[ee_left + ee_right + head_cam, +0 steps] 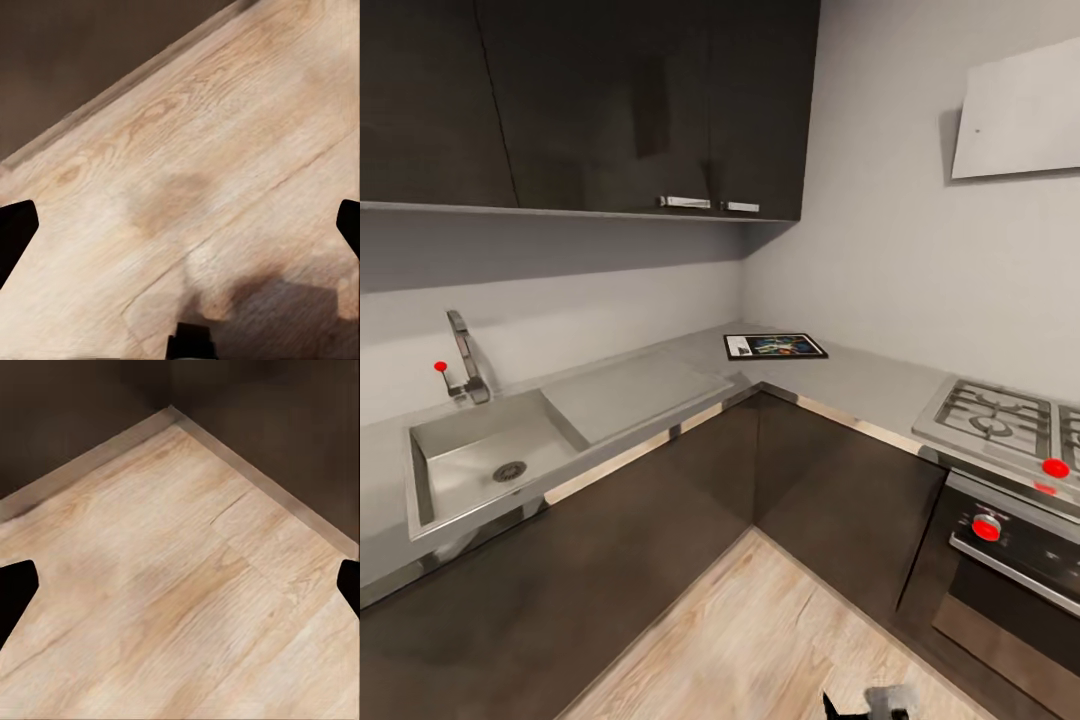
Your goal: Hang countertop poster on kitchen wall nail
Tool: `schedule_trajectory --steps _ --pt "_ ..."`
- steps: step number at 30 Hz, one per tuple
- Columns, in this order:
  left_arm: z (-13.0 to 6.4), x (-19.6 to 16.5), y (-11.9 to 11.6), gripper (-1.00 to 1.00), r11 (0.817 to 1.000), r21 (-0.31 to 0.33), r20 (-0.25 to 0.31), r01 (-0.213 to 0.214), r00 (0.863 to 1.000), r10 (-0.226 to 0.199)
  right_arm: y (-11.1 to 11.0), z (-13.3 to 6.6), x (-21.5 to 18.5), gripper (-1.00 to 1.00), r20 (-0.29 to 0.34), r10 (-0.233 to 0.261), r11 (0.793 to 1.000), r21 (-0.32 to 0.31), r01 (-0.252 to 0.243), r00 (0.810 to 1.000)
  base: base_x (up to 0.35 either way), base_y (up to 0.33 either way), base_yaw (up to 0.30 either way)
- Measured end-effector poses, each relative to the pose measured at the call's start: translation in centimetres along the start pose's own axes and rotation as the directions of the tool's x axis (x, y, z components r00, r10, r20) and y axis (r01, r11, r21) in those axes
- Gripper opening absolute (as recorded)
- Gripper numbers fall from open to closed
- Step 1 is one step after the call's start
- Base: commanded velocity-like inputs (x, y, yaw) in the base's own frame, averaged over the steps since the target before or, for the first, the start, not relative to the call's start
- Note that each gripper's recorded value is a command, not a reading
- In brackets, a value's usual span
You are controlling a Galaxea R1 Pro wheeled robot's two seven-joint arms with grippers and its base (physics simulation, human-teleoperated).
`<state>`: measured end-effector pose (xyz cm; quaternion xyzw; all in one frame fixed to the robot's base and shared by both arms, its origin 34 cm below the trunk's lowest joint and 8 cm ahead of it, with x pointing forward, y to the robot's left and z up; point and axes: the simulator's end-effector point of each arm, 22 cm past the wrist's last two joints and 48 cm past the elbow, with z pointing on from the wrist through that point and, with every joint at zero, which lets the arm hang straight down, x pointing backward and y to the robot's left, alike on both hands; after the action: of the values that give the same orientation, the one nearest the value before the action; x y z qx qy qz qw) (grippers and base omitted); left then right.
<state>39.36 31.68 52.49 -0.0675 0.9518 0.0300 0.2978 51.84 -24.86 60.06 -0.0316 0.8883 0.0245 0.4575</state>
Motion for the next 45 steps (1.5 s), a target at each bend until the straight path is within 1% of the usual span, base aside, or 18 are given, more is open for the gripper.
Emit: schedule_trajectory --steps 3,4,8,9,11,13,14,20,22,25,26,27,29,30,33,41,42,45 --pt "0.0 0.2 0.3 1.00 0.998 -0.003 -0.003 0.057 0.998 -0.057 2.9 0.6 -5.3 1.00 0.035 0.004 0.998 -0.059 -0.001 0.999 0.005 -0.001 0.000" --pt "0.0 0.9 0.3 1.00 0.996 0.003 -0.017 0.089 0.996 -0.089 4.9 0.5 -8.6 1.00 0.051 -0.001 0.995 -0.098 0.006 0.999 0.002 0.000 0.000" --pt "-0.2 3.9 -0.6 1.00 0.987 0.049 -0.081 0.154 0.985 -0.150 8.6 -0.6 -17.6 1.00 0.139 -0.003 0.986 -0.163 0.026 0.990 0.001 0.000 0.000" --pt "-0.3 4.7 -1.0 1.00 0.984 0.068 -0.099 0.167 0.982 -0.160 9.4 -1.0 -20.0 1.00 0.166 0.001 0.984 -0.176 0.028 0.986 0.000 0.000 0.000" --pt "-0.7 6.5 -1.2 1.00 0.975 0.113 -0.141 0.191 0.975 -0.174 11.5 -2.1 -27.0 1.00 0.225 0.017 0.977 -0.209 0.031 0.974 0.000 0.000 0.000" --pt "-0.9 7.0 -0.7 1.00 0.971 0.135 -0.154 0.195 0.973 -0.174 12.3 -2.6 -31.2 1.00 0.241 0.018 0.974 -0.222 0.038 0.970 0.000 0.000 0.000" --pt "-1.0 7.3 -0.4 1.00 0.967 0.157 -0.161 0.198 0.972 -0.173 12.8 -3.0 -35.1 1.00 0.251 0.012 0.972 -0.230 0.048 0.968 0.000 0.000 0.000" --pt "-1.5 8.0 -0.3 1.00 0.956 0.206 -0.178 0.208 0.969 -0.173 13.2 -4.6 -48.2 1.00 0.306 -0.026 0.971 -0.218 0.097 0.952 0.000 0.000 0.000" --pt "-1.6 8.1 -0.2 1.00 0.955 0.215 -0.169 0.206 0.971 -0.171 12.1 -4.9 -53.8 1.00 0.322 -0.032 0.977 -0.187 0.097 0.946 0.000 0.000 0.000" --pt "-1.6 7.8 -0.1 1.00 0.955 0.221 -0.146 0.197 0.975 -0.167 9.5 -3.6 -58.8 1.00 0.287 -0.019 0.990 -0.129 0.058 0.958 0.000 0.000 0.000" --pt "-1.6 7.7 0.0 1.00 0.956 0.223 -0.135 0.192 0.977 -0.165 6.9 -1.3 -60.9 1.00 0.217 -0.018 0.998 -0.048 0.030 0.976 0.000 0.000 0.000" --pt "-1.6 7.6 0.1 1.00 0.956 0.224 -0.131 0.190 0.978 -0.164 5.9 -0.9 -63.1 1.00 0.211 -0.019 1.000 -0.010 0.021 0.977 0.000 0.000 0.000" --pt "-1.6 7.6 0.1 1.00 0.956 0.224 -0.129 0.189 0.978 -0.164 5.0 0.0 -63.6 1.00 0.208 -0.017 1.000 0.024 0.012 0.978 0.011 0.000 0.000" --pt "-1.6 7.5 0.4 1.00 0.957 0.223 -0.125 0.186 0.979 -0.161 3.6 0.8 -65.1 1.00 0.243 -0.014 0.997 0.082 -0.006 0.970 0.099 -0.005 0.000" --pt "-1.6 7.4 1.0 1.00 0.959 0.218 -0.122 0.180 0.980 -0.156 2.8 1.1 -65.2 1.00 0.247 0.015 0.995 0.089 -0.038 0.969 0.243 -0.061 0.000" --pt "-1.6 7.4 1.1 1.00 0.960 0.217 -0.121 0.178 0.981 -0.155 2.4 1.9 -64.1 1.00 0.216 0.029 0.995 0.091 -0.050 0.976 0.179 -0.060 0.000" --pt "-1.6 7.4 1.1 1.00 0.960 0.217 -0.121 0.178 0.981 -0.155 2.1 2.8 -62.6 1.00 0.179 0.031 0.994 0.097 -0.049 0.983 0.281 -0.094 0.000" --pt "-1.6 7.4 1.1 1.00 0.960 0.217 -0.121 0.178 0.981 -0.155 1.9 3.3 -61.6 1.00 0.154 0.032 0.994 0.100 -0.047 0.988 0.299 -0.100 0.000"
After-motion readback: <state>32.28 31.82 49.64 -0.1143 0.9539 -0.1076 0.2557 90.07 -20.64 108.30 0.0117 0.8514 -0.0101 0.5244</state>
